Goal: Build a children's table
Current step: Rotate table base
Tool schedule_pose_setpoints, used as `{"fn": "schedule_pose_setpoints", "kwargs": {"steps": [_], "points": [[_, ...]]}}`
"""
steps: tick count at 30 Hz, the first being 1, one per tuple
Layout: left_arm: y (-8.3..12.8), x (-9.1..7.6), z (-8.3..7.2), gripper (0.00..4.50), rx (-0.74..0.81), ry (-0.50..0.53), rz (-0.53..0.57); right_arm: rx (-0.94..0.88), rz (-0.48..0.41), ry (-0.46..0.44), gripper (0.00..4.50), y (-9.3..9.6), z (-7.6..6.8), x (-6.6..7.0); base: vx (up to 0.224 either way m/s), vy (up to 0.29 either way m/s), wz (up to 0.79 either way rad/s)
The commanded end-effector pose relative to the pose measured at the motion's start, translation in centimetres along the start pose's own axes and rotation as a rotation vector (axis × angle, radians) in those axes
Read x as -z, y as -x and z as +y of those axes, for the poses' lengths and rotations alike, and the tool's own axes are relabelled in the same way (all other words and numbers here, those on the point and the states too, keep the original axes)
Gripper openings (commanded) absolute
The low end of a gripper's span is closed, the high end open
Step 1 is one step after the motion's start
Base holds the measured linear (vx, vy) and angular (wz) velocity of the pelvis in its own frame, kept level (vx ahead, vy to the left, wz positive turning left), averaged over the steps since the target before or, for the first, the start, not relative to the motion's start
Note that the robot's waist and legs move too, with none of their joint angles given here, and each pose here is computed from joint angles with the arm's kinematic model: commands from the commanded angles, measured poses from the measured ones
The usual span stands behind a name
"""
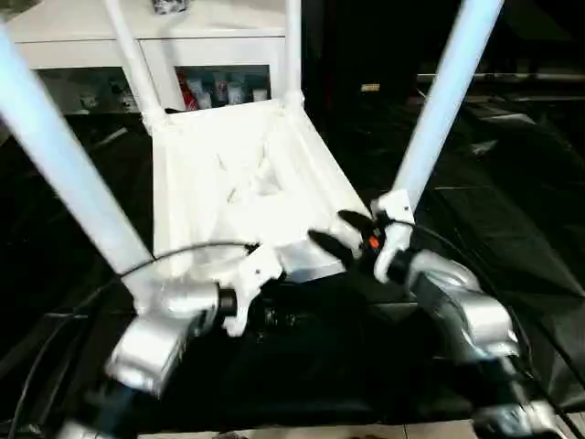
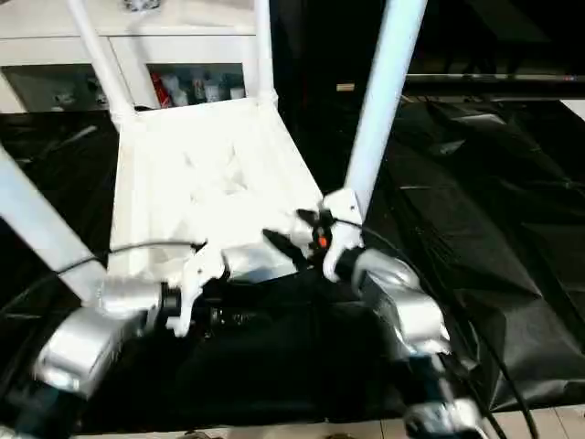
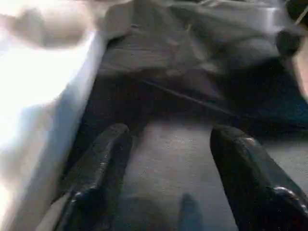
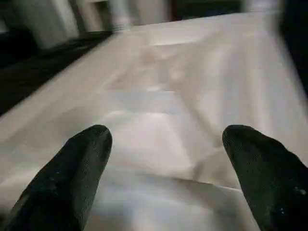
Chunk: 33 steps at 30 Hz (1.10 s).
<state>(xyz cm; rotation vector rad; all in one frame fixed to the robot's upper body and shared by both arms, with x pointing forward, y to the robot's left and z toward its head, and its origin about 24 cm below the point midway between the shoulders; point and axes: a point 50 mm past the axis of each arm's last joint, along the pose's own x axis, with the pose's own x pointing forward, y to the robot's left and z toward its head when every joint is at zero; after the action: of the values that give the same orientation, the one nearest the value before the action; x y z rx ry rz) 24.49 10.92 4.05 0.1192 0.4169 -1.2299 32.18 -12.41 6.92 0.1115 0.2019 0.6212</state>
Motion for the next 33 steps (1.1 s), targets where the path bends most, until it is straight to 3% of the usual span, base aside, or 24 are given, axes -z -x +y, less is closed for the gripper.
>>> {"fn": "schedule_pose_setpoints", "kwargs": {"steps": [1,9,14,19,24,26,28,33], "points": [[0.6,-0.3,-0.7,3.40,0.026,0.011,-0.018,0.122,-0.018,0.004,4.15,0.1,-1.6,-0.5,0.000,0.000,0.00],[2.6,0.9,-3.1,3.90,0.117,0.075,0.020,0.252,-0.044,0.006,4.15,-0.3,-3.2,-1.5,0.000,0.000,0.00],[5.2,1.6,-3.5,4.32,0.122,0.122,0.065,0.289,-0.048,0.018,4.15,-0.2,-4.0,-1.8,0.000,0.000,0.00],[8.0,2.4,-4.3,4.42,0.125,0.173,0.117,0.317,-0.048,0.024,4.15,-0.5,-4.9,-2.0,0.000,0.000,0.00],[10.5,2.6,-3.4,4.42,0.032,0.180,0.144,0.211,-0.048,0.038,4.15,-0.9,-4.2,-2.3,0.000,0.000,0.00],[12.2,2.1,-2.3,4.42,-0.034,0.165,0.128,0.111,-0.043,0.068,4.15,-0.5,-3.5,-2.3,0.000,0.000,0.00],[15.0,0.0,-0.5,4.42,-0.116,0.119,0.008,-0.056,-0.014,0.121,4.15,1.1,-2.4,-1.7,0.000,0.000,0.00],[17.0,-1.5,0.8,4.42,-0.128,0.112,-0.096,-0.075,0.041,0.160,4.15,2.9,-2.6,-0.4,0.000,0.000,0.00]]}}
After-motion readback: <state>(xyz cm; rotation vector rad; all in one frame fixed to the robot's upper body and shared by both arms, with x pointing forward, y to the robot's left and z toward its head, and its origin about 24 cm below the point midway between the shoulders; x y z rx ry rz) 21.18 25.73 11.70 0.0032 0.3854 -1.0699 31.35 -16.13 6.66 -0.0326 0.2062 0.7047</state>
